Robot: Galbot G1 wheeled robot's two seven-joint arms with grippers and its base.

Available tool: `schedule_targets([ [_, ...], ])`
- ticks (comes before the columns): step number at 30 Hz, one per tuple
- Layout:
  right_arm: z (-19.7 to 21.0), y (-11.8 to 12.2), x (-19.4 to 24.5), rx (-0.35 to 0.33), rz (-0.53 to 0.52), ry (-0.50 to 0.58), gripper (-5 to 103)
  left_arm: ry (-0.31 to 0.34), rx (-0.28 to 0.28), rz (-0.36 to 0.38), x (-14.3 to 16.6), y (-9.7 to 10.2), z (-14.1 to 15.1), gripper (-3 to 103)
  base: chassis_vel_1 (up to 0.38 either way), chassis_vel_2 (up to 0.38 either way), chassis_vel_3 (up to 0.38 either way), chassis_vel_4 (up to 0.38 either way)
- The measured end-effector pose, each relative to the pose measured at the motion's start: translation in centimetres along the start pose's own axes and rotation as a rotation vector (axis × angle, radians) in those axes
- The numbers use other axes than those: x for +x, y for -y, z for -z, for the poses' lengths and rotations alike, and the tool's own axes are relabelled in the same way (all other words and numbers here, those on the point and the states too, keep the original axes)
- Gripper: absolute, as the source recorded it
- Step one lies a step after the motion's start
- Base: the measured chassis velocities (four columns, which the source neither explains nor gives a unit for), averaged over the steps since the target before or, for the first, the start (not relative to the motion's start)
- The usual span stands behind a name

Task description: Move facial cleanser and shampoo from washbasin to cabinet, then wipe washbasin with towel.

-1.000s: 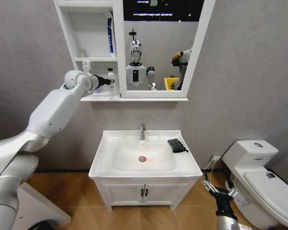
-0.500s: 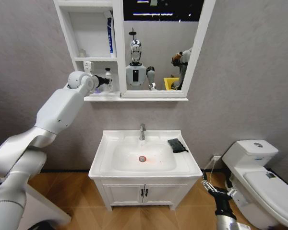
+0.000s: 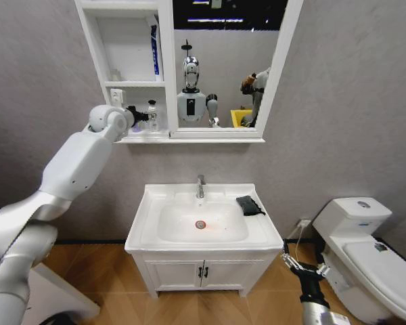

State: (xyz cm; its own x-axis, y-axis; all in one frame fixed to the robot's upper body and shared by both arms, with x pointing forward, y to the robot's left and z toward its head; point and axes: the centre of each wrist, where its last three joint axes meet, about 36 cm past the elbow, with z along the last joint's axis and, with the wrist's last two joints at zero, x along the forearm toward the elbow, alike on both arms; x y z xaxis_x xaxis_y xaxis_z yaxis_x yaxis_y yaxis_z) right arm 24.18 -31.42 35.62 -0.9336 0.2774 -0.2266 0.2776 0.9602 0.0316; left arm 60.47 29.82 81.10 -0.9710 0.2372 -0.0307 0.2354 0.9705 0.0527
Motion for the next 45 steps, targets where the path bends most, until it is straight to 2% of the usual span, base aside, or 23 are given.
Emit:
schedule_targets([
  [3,0.4,-0.4,-0.5,0.001,0.009,-0.001,100,0.073,-0.037,-0.092,6.2,1.0,-4.8,100,0.0,0.0,0.0,0.0],
  [4,0.4,-0.4,-0.5,0.001,0.009,-0.001,100,0.073,-0.037,-0.092,6.2,1.0,-4.8,100,0.0,0.0,0.0,0.0],
  [6,0.7,-0.6,-0.7,0.003,0.012,0.0,100,0.115,-0.066,-0.131,10.3,2.8,-9.2,100,0.0,0.0,0.0,0.0],
  [7,0.7,-0.6,-0.7,0.003,0.012,0.0,100,0.115,-0.066,-0.131,10.3,2.8,-9.2,100,0.0,0.0,0.0,0.0],
  [8,0.7,-0.8,-0.7,0.002,0.012,0.0,100,0.117,-0.068,-0.135,12.3,3.4,-12.0,100,0.0,0.0,0.0,0.0],
  [9,0.7,-0.8,-0.7,0.002,0.012,0.0,100,0.117,-0.068,-0.135,12.3,3.4,-12.0,100,0.0,0.0,0.0,0.0],
  [11,0.8,-0.9,-0.5,0.0,0.011,-0.003,100,0.112,-0.074,-0.1,16.1,3.5,-17.2,100,0.0,0.0,0.0,0.0],
  [12,0.8,-0.9,-0.5,0.0,0.011,-0.003,100,0.112,-0.074,-0.1,16.1,3.5,-17.2,100,0.0,0.0,0.0,0.0],
  [14,0.7,-0.9,-0.2,0.002,0.005,-0.011,100,0.054,-0.071,-0.053,20.0,4.0,-23.5,100,0.0,0.0,0.0,0.0],
  [15,0.7,-0.9,-0.1,0.003,0.003,-0.013,100,0.033,-0.067,-0.04,21.1,4.3,-25.0,100,0.0,0.0,0.0,0.0],
  [16,0.6,-0.8,0.1,0.004,-0.002,-0.021,100,-0.025,-0.058,0.006,24.2,5.1,-28.9,100,0.0,0.0,0.0,0.0],
  [17,0.6,-0.8,0.1,0.004,-0.002,-0.021,100,-0.025,-0.058,0.006,24.2,5.1,-28.9,100,0.0,0.0,0.0,0.0],
  [18,0.5,-0.8,0.1,0.003,-0.004,-0.023,100,-0.051,-0.065,0.037,25.8,5.5,-30.6,100,0.0,0.0,0.0,0.0],
  [19,0.4,-0.7,0.1,-0.001,-0.01,-0.029,100,-0.08,-0.103,0.098,28.3,5.6,-32.6,100,0.0,0.0,0.0,0.0],
  [20,0.4,-0.7,0.1,-0.001,-0.01,-0.029,100,-0.08,-0.103,0.098,28.3,5.6,-32.6,100,0.0,0.0,0.0,0.0],
  [22,0.2,-0.6,0.2,-0.007,-0.017,-0.04,100,-0.089,-0.154,0.179,31.1,5.5,-34.1,100,0.0,0.0,0.0,0.0],
  [23,0.1,-0.6,0.1,-0.012,-0.022,-0.047,100,-0.09,-0.148,0.227,33.0,5.8,-34.7,100,0.0,0.0,0.0,0.0],
  [24,0.1,-0.6,0.1,-0.012,-0.022,-0.047,100,-0.09,-0.148,0.227,33.0,5.8,-34.7,100,0.0,0.0,0.0,0.0],
  [28,0.2,-0.7,-0.5,-0.013,-0.012,-0.058,100,-0.096,-0.098,0.32,36.5,7.7,-35.5,100,0.0,0.0,0.0,0.0],
  [36,0.3,-1.1,-2.8,-0.018,0.01,-0.077,100,-0.1,-0.077,0.355,36.7,8.5,-35.6,100,0.0,0.0,0.0,0.0],
  [43,3.5,-1.7,-10.8,-0.107,0.019,-0.154,100,-0.096,-0.071,0.35,36.4,8.5,-35.5,100,0.0,0.0,0.0,0.0],
  [44,4.0,-1.7,-13.8,-0.117,0.021,-0.192,100,-0.095,-0.069,0.349,36.3,8.5,-35.5,100,0.0,0.0,0.0,0.0],
  [45,4.0,-1.7,-13.8,-0.117,0.021,-0.192,100,-0.095,-0.069,0.349,36.3,8.5,-35.5,100,0.0,0.0,0.0,0.0],
])
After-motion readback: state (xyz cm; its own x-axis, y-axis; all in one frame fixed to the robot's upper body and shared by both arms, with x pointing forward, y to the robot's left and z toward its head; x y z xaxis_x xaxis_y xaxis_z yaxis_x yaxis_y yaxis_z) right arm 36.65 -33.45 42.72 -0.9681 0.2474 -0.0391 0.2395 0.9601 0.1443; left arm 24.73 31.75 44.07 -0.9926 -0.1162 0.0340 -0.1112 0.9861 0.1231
